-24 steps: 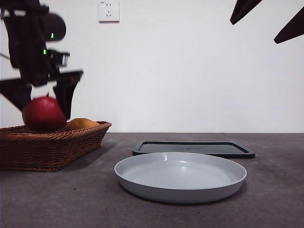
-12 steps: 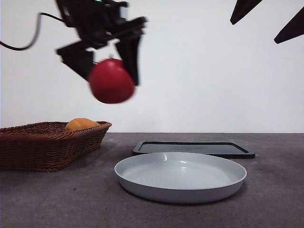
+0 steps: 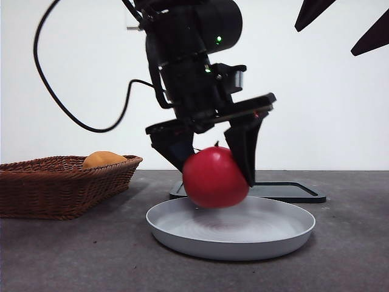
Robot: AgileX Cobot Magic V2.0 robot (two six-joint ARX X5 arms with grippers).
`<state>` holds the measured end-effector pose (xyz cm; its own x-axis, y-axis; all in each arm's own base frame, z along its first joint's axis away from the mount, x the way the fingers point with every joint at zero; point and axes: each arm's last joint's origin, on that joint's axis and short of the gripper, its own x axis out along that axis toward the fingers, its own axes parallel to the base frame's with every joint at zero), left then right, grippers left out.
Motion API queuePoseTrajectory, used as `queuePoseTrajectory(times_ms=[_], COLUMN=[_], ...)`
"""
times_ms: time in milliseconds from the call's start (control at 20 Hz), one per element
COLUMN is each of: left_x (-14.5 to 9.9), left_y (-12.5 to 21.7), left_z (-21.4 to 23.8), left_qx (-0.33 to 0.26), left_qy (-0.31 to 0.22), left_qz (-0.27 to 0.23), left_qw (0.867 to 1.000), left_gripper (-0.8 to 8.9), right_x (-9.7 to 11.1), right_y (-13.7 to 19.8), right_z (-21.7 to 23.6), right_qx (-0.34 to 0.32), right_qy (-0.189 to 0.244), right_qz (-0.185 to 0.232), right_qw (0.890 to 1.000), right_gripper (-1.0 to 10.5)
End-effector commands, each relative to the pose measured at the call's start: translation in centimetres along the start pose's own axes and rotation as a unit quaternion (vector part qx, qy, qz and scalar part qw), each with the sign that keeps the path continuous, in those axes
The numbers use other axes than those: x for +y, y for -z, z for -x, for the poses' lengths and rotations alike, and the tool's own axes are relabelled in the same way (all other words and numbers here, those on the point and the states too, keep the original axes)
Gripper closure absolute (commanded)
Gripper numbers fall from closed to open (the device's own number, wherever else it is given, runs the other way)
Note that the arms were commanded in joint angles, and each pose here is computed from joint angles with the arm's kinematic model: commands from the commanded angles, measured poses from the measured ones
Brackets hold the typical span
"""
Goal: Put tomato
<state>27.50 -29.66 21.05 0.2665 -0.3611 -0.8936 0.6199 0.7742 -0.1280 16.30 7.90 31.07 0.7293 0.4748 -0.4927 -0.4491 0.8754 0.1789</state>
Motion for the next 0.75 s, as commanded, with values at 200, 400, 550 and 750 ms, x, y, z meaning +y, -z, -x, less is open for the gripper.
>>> queuePoseTrajectory(times_ms=[200,400,550,750], left_x=[-1.1,-1.2,-1.5,-1.7], left_y=[0.1,0.4,0.2,-0.8], left_z=[-2.4,-3.2,-3.1,-2.0], left_qx=[0.015,0.030,0.023,0.004], left_qy=[0.004,0.002,0.004,0.008], left_qz=[-0.007,-0.008,-0.009,-0.010], left_qw=[1.000,1.000,1.000,1.000], left_gripper=[5.36,5.36,4.47,1.14], right_x=[0.2,0.2,0.2,0.2], right_y=[-0.4,-0.4,-0.4,-0.4], right_z=[0.1,0.1,0.1,0.1], right_qx=[-0.008,-0.008,-0.008,-0.008], right_qy=[-0.001,-0.001,-0.001,-0.001], right_qz=[0.004,0.004,0.005,0.005], right_qw=[1.000,1.000,1.000,1.000], right_gripper=[3.0,3.0,3.0,3.0])
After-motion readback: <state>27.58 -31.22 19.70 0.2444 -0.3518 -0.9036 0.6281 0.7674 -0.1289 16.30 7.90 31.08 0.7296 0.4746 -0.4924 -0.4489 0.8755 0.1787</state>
